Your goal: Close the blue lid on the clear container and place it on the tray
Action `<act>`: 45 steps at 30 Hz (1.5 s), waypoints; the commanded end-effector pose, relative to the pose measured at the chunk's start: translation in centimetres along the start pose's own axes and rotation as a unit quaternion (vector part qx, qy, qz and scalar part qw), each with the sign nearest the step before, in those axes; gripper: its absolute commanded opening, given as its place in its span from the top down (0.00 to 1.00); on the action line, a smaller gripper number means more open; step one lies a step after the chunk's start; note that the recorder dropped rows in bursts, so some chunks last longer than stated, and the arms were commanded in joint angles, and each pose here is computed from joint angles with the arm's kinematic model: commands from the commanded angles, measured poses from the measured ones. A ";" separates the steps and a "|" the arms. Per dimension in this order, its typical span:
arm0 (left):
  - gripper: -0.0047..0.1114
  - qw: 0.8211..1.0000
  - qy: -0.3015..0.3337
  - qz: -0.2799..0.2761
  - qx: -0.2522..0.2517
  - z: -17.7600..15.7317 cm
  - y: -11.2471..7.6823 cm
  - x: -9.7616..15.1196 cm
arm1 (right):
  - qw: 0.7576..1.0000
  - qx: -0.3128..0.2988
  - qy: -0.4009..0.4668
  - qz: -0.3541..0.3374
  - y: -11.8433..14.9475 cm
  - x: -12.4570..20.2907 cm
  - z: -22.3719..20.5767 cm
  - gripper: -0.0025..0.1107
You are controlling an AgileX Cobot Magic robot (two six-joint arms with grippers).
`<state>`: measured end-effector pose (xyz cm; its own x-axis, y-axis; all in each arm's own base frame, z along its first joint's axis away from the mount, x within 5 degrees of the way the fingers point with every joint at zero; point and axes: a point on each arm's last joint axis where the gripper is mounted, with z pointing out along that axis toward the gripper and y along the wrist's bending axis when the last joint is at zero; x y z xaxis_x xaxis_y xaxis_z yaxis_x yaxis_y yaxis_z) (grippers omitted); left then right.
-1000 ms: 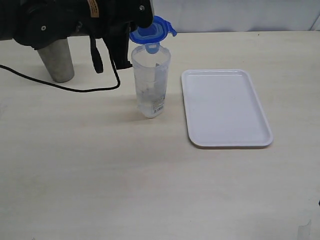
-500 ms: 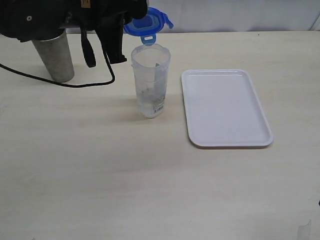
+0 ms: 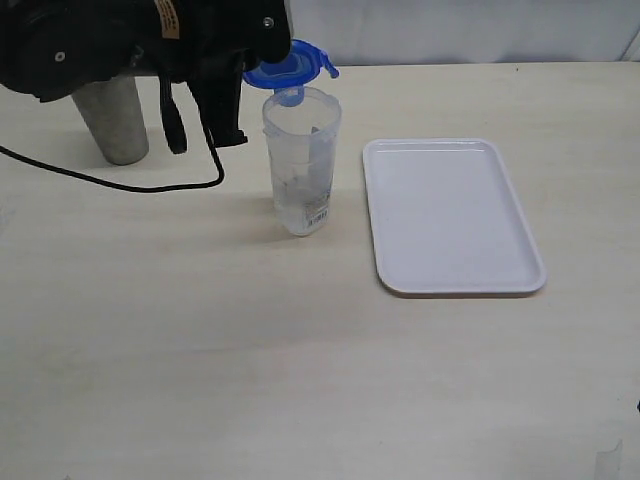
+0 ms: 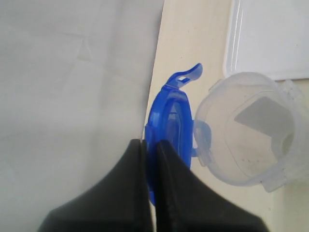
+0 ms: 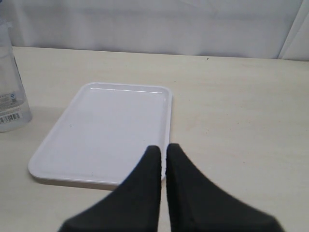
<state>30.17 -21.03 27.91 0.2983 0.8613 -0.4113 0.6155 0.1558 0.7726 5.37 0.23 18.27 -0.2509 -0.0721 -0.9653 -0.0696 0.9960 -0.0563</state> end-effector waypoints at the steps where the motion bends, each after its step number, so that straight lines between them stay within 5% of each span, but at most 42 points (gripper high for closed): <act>1: 0.96 0.999 -0.035 0.022 -0.018 -0.8 0.1 -1.7 | 1.000 -0.001 -0.002 -0.001 0.0 0.0 0.0 0.94; 45: 0.96 0.993 0.030 0.064 0.092 -1.1 -3.1 -2.3 | 1.000 -0.001 -0.002 -0.001 0.0 0.0 0.0 0.94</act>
<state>27.07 -22.74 26.65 0.3381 0.9059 -0.2551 0.7026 -0.0626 0.7089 5.37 0.23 18.27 -0.2509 -0.0721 -0.9653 -0.0696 0.9960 -0.0563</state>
